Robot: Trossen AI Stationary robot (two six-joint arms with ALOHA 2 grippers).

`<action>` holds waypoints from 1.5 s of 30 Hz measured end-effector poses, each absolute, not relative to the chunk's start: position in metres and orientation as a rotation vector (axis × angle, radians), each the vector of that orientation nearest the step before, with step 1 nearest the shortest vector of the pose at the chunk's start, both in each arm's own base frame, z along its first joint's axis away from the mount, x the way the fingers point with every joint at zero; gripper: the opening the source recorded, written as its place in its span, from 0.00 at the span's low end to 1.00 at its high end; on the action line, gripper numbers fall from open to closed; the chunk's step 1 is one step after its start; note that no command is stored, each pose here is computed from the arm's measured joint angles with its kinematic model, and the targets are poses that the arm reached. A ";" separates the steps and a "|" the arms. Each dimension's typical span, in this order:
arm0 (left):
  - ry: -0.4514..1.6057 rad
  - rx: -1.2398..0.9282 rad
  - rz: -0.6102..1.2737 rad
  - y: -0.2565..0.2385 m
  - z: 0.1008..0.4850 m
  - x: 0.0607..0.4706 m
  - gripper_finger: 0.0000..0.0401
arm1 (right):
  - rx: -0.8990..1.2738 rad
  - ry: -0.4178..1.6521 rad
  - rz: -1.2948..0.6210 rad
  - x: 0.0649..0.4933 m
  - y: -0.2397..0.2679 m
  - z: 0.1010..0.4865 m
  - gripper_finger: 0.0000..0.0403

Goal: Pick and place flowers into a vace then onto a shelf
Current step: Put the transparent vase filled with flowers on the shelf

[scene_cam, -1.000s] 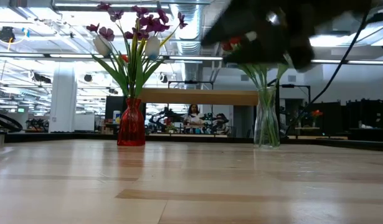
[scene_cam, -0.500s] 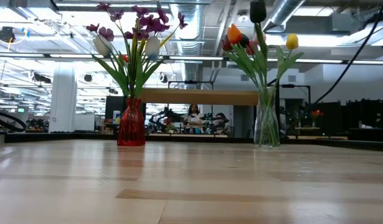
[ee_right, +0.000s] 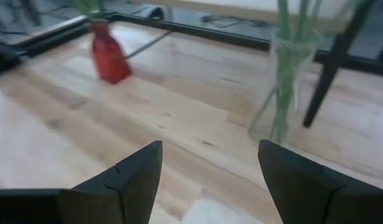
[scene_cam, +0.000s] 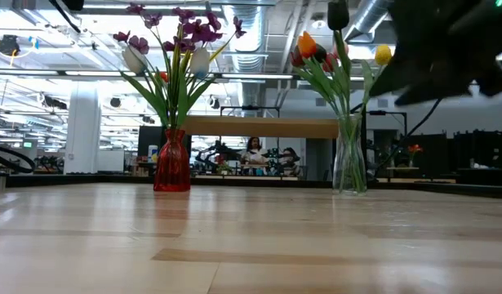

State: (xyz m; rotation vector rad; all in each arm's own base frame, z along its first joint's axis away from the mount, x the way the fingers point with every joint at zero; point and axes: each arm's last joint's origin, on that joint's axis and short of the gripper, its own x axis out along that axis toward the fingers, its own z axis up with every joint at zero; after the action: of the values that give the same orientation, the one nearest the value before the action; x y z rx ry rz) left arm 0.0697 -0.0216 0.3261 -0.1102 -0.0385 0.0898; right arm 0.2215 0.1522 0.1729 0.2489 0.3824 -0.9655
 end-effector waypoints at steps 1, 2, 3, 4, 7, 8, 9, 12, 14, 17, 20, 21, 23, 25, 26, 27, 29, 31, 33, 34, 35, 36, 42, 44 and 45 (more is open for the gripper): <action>-0.038 -0.100 0.097 -0.022 0.325 0.070 0.23 | 0.255 0.377 -0.991 0.224 0.150 0.166 0.64; -0.039 -0.091 0.102 -0.022 0.325 0.070 0.23 | 0.259 0.374 -1.014 0.227 0.148 0.161 0.64; -0.042 -0.084 0.108 -0.022 0.324 0.071 0.23 | 0.264 0.373 -1.037 0.229 0.146 0.156 0.64; -0.043 -0.073 0.115 -0.022 0.323 0.072 0.23 | 0.269 0.369 -1.056 0.232 0.144 0.152 0.64; -0.040 -0.054 0.131 -0.024 0.316 0.075 0.23 | 0.278 0.359 -1.093 0.237 0.140 0.142 0.64; -0.037 -0.044 0.133 -0.025 0.312 0.077 0.23 | 0.280 0.360 -1.102 0.238 0.138 0.140 0.64; -0.036 -0.034 0.132 -0.025 0.310 0.078 0.23 | 0.281 0.363 -1.110 0.239 0.137 0.139 0.64; -0.031 -0.016 0.081 -0.028 0.305 0.080 0.23 | 0.293 0.366 -1.122 0.240 0.136 0.138 0.64; -0.020 -0.007 0.022 -0.031 0.301 0.082 0.23 | 0.296 0.364 -1.123 0.240 0.135 0.138 0.64; 0.002 0.006 -0.063 -0.034 0.293 0.084 0.23 | 0.297 0.365 -1.127 0.240 0.135 0.138 0.64; 0.014 0.012 -0.120 -0.037 0.289 0.085 0.23 | 0.322 0.384 -1.149 0.241 0.132 0.137 0.64; 0.018 0.015 -0.135 -0.038 0.288 0.085 0.23 | 0.323 0.393 -1.157 0.241 0.132 0.137 0.64; 0.023 0.019 -0.154 -0.038 0.287 0.085 0.23 | 0.303 0.396 -1.165 0.241 0.129 0.138 0.64; 0.024 0.025 -0.176 -0.039 0.287 0.084 0.23 | 0.269 0.366 -1.151 0.240 0.128 0.137 0.64; 0.023 0.030 -0.188 -0.040 0.287 0.084 0.23 | 0.245 0.351 -1.142 0.239 0.127 0.137 0.64; 0.024 0.034 -0.203 -0.040 0.287 0.084 0.23 | 0.217 0.341 -1.133 0.239 0.127 0.137 0.64; 0.026 0.045 -0.226 -0.041 0.287 0.084 0.23 | 0.144 0.341 -1.113 0.238 0.126 0.137 0.64; 0.025 0.047 -0.237 -0.041 0.287 0.084 0.23 | 0.068 0.377 -1.120 0.234 0.123 0.139 0.64; 0.025 0.048 -0.237 -0.041 0.287 0.084 0.23 | -0.015 0.408 -1.123 0.229 0.121 0.142 0.64; 0.024 0.048 -0.237 -0.041 0.287 0.084 0.23 | -0.060 0.427 -1.122 0.226 0.121 0.143 0.64; 0.024 0.051 -0.237 -0.041 0.287 0.084 0.23 | -0.095 0.443 -1.124 0.223 0.121 0.145 0.64; 0.024 0.056 -0.237 -0.041 0.287 0.084 0.23 | -0.123 0.461 -1.126 0.220 0.121 0.146 0.64; 0.003 0.090 -0.234 -0.041 0.288 0.084 0.23 | -0.172 0.510 -1.124 0.190 0.113 0.136 0.64; -0.010 0.094 -0.233 -0.041 0.290 0.084 0.23 | -0.151 0.494 -1.087 0.177 0.109 0.133 0.64; -0.017 0.094 -0.233 -0.041 0.290 0.084 0.23 | -0.134 0.481 -1.060 0.172 0.109 0.134 0.64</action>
State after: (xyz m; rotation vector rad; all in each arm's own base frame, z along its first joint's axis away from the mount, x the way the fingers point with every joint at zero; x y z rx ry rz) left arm 0.0840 -0.0413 0.2903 0.0941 -0.0167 -0.2333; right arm 0.1720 0.1085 0.1339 -0.1344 0.4810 -1.0604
